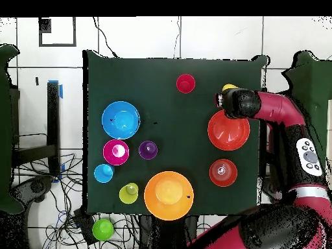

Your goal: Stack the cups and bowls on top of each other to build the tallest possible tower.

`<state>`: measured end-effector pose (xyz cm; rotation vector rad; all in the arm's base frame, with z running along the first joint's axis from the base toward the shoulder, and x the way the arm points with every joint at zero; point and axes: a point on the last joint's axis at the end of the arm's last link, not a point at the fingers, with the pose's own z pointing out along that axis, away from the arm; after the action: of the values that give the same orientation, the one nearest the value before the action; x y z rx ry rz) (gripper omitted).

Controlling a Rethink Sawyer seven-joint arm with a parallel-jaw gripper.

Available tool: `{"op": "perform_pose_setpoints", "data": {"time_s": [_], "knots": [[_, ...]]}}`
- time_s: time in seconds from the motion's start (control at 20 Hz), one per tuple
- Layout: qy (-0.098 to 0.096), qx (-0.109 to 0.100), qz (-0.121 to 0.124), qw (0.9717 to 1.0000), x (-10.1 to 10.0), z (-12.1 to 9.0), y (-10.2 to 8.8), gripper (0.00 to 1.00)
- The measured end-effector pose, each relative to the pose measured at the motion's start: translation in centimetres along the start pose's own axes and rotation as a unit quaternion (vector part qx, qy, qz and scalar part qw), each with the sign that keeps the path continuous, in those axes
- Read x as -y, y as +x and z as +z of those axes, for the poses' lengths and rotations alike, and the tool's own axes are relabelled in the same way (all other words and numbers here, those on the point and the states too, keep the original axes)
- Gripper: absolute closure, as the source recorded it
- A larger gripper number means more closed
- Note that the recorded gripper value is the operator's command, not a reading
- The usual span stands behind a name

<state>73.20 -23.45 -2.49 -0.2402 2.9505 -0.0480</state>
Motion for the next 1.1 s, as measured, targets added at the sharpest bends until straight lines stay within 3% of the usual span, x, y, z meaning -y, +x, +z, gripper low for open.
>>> {"op": "perform_pose_setpoints", "data": {"time_s": [0.55, 0.85, 0.95, 1.1], "knots": [[-0.002, -0.006, -0.007, 0.9999, -0.9, -0.2, -0.4, 1.00], [-0.013, -0.035, -0.035, 0.9987, -4.6, -1.0, -1.7, 1.00], [-0.017, -0.047, -0.050, 0.9975, -6.7, -1.8, -2.8, 1.00], [-0.020, -0.054, -0.059, 0.9966, -8.3, -2.7, -3.7, 1.00]]}}
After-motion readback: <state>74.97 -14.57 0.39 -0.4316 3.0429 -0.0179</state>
